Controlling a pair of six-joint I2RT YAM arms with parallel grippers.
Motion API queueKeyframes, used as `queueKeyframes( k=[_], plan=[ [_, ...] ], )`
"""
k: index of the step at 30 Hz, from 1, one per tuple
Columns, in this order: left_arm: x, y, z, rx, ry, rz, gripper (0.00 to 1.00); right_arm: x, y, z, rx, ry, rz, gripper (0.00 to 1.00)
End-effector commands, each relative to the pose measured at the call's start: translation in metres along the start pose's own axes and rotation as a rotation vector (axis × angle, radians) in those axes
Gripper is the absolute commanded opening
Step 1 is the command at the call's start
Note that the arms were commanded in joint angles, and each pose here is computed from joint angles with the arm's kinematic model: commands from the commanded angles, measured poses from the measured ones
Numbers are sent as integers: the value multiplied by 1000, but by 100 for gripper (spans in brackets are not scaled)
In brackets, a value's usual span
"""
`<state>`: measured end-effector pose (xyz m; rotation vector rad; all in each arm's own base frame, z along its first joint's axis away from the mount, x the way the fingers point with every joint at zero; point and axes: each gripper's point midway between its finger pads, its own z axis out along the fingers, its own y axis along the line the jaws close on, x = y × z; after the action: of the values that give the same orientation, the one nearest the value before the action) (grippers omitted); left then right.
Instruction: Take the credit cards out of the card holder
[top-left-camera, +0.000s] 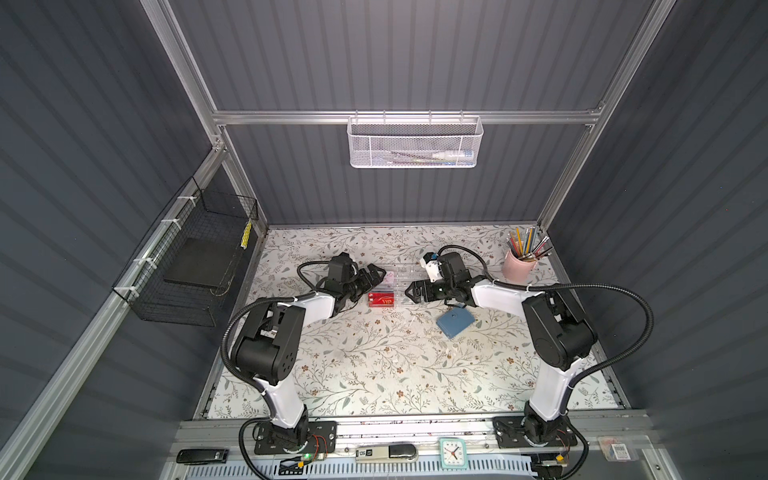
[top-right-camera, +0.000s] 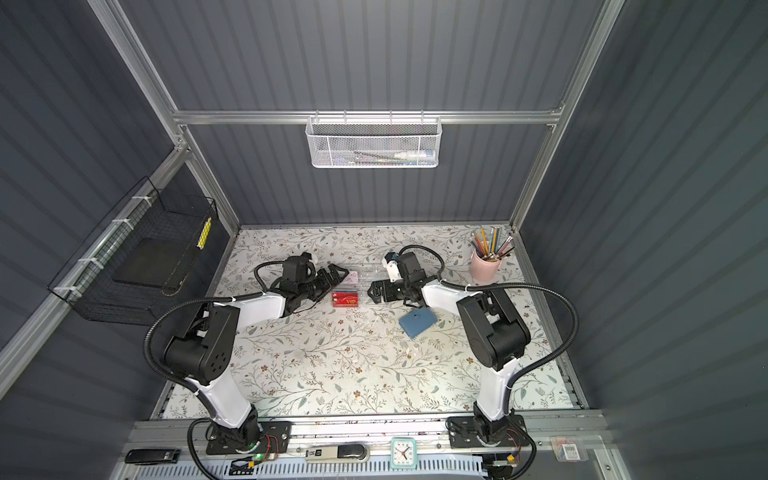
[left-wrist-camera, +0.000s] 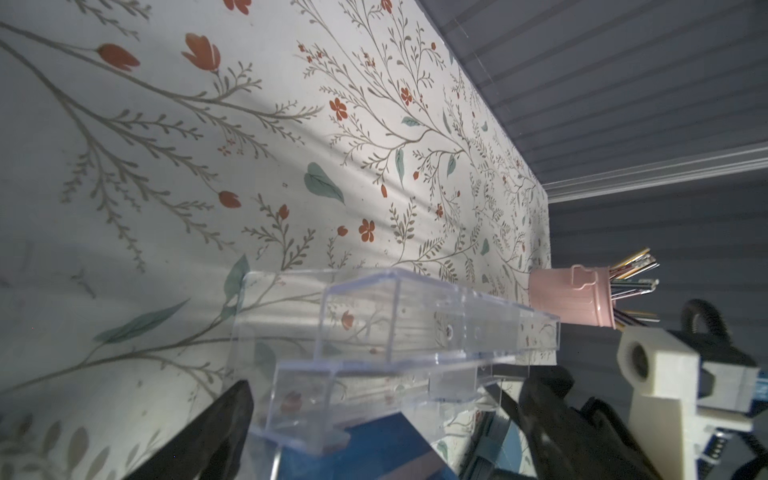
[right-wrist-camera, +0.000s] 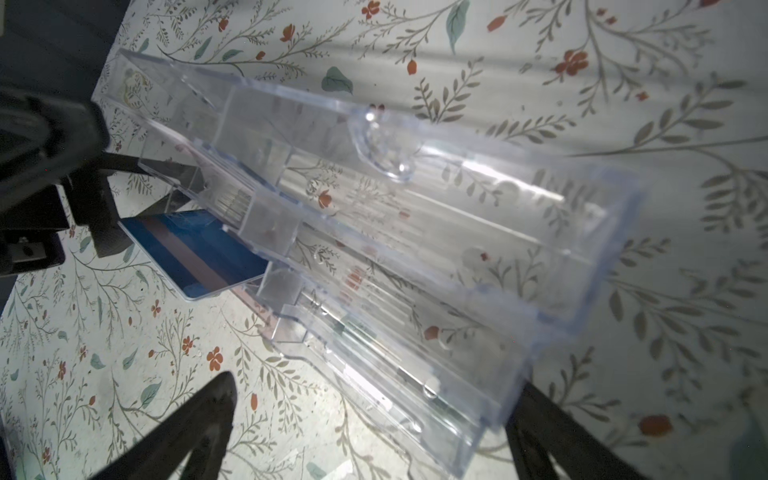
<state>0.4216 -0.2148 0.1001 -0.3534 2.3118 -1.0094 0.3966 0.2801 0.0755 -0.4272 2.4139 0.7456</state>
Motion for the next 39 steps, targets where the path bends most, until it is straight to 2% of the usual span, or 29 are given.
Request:
queueKeyframes(
  k=[1, 5, 14, 19, 26, 39],
  plan=[
    [-8, -6, -21, -71, -17, 95, 100, -7, 3, -14, 22, -26, -12, 99],
    [-7, -5, -37, -103, -33, 115, 100, -8, 2, -24, 42, -44, -24, 99],
    [19, -17, -54, -37, 52, 70, 100, -4, 2, -50, 82, -66, -62, 99],
    [32, -35, -58, -7, 81, 70, 100, -2, -1, -60, 110, -75, -63, 99],
    [43, -46, -35, 25, 119, 47, 100, 3, -3, -68, 124, -89, -40, 99],
    [31, -50, -7, 43, 93, 28, 100, 19, -11, -81, 158, -96, -18, 99]
  ],
)
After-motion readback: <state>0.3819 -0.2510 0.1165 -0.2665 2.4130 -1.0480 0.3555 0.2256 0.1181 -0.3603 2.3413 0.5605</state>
